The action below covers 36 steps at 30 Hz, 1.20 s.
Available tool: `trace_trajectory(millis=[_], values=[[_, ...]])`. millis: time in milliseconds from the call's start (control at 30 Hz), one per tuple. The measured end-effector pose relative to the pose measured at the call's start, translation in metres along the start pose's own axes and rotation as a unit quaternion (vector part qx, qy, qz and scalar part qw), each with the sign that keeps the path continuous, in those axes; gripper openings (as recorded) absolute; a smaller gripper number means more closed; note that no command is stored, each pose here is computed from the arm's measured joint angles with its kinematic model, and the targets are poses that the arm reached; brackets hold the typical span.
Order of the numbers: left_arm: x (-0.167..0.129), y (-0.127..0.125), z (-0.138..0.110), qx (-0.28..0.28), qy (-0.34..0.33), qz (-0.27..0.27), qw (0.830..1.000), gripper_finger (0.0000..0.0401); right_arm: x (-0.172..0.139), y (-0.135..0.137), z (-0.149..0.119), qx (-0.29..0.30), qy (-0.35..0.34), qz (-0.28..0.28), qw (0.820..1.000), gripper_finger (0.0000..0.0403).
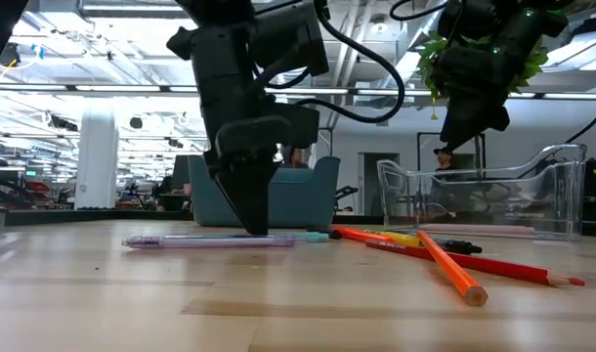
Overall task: Sort pens & pencils
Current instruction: Put the light blue pen into the transparent bin
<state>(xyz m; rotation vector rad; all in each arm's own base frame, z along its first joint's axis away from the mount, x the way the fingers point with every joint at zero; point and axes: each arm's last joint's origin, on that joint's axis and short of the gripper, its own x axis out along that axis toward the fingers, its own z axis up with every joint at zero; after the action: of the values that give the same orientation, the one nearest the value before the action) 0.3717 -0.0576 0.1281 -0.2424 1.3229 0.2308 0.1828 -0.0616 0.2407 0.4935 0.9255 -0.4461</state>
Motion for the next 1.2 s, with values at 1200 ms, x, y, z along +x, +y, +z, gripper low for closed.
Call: trace_trajectory(millis=[1200], values=[[-0.295,0.050,0.025,-0.095,-0.539,0.035,0.836,0.0019,-0.052,0.051,0.075,-0.091,-0.402,0.306,0.858,0.0177]])
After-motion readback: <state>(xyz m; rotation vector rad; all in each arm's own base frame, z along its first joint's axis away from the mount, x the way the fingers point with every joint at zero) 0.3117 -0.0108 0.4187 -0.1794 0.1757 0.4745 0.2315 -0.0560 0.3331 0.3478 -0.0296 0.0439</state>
